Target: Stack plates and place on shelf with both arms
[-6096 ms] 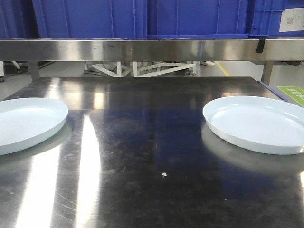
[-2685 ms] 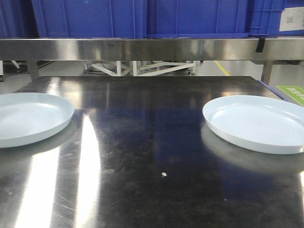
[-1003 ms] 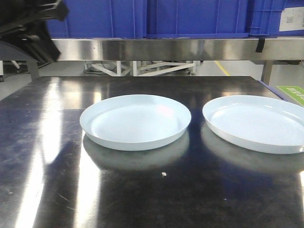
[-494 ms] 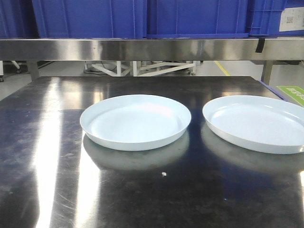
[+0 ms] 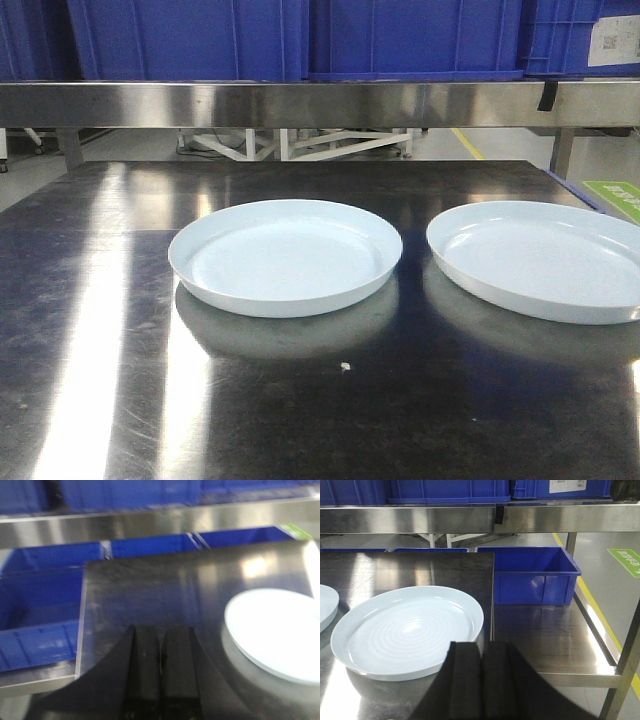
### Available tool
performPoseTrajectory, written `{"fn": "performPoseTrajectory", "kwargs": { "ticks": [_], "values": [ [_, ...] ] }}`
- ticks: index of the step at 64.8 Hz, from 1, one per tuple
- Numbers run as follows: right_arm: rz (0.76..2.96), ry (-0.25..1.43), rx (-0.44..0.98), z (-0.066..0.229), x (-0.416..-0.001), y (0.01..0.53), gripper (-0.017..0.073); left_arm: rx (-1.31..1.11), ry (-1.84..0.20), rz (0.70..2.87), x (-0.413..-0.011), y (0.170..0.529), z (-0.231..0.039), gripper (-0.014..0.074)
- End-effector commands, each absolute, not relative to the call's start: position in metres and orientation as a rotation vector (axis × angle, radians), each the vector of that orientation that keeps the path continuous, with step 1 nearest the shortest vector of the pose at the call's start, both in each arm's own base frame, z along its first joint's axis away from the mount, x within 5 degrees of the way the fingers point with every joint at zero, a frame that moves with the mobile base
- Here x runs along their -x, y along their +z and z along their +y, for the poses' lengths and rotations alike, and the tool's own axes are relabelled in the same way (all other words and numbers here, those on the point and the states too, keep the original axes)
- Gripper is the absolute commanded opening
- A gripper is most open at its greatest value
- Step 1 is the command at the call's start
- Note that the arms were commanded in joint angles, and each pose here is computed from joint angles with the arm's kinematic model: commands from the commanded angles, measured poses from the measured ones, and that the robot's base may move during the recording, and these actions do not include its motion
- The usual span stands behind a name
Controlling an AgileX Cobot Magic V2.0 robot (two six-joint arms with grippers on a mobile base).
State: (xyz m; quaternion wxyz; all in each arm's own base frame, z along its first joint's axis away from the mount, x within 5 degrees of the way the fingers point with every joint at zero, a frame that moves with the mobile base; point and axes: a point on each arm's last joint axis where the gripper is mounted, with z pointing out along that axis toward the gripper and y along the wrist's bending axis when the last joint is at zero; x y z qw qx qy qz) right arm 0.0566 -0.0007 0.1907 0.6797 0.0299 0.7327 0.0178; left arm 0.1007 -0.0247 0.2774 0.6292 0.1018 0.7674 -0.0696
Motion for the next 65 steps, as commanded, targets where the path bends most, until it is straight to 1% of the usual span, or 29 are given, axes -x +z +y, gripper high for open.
{"fn": "performPoseTrajectory", "kwargs": {
  "ticks": [1,19,38,45,49,55,58,65],
  "values": [
    [1.538,0.026,-0.060,-0.001,-0.055,0.200,0.0049,-0.169,-0.139,1.638,-0.101,0.295,-0.020,0.0090],
    [1.538,0.026,-0.060,-0.001,-0.055,0.200,0.0049,-0.075,-0.052,1.640,-0.103,0.296,-0.008,0.0087],
    [1.530,0.026,-0.059,-0.001,-0.055,0.200,0.0049,-0.074,-0.051,1.642,-0.103,0.296,-0.008,0.0086],
    [1.476,0.026,-0.059,-0.001,-0.055,0.205,0.0049,-0.074,-0.051,1.642,-0.103,0.296,-0.008,0.0086],
    [1.432,0.053,-0.083,-0.001,-0.055,0.209,0.0049,-0.074,-0.051,1.642,-0.103,0.296,-0.008,0.0086],
    [1.388,0.136,-0.160,-0.002,-0.054,0.213,0.0058,-0.074,-0.051,1.642,-0.103,0.296,-0.008,0.0086],
    [1.406,0.151,-0.174,-0.002,-0.054,0.214,0.0057,-0.074,-0.051,1.642,-0.103,0.296,-0.008,0.0085],
    [1.528,0.173,-0.187,0.000,-0.057,0.223,0.0057,-0.074,-0.051,1.642,-0.103,0.296,-0.008,0.0083]
  ]
}}
